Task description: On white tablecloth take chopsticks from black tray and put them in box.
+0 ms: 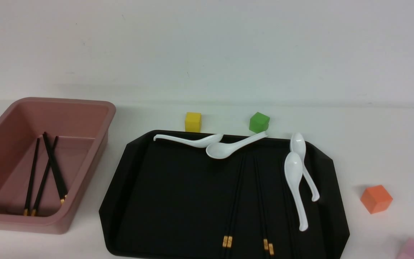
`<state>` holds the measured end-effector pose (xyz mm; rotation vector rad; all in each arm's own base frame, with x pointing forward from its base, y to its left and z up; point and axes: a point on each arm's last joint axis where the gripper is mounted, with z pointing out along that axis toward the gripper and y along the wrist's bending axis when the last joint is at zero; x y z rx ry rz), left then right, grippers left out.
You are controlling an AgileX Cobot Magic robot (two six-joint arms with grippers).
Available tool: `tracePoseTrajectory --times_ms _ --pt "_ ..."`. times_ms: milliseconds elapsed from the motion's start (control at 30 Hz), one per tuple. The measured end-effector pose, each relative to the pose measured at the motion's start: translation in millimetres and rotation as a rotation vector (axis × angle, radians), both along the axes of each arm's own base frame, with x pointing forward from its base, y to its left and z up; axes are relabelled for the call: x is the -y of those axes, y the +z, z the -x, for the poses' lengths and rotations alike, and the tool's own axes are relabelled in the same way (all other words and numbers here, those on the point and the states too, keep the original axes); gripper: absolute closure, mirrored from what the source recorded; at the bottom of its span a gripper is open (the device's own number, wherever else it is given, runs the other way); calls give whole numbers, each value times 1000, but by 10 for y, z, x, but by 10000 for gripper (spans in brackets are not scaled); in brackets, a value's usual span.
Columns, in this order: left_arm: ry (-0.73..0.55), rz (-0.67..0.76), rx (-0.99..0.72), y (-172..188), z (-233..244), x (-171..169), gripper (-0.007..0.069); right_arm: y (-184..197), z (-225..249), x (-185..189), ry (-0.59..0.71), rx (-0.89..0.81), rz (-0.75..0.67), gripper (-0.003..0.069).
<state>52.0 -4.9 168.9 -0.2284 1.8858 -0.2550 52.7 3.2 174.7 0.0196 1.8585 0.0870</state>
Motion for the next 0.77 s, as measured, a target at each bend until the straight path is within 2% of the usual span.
tracePoseTrajectory --times_ms 767 --pt "0 0 0 0 0 0 549 0 0 0 0 0 0 417"
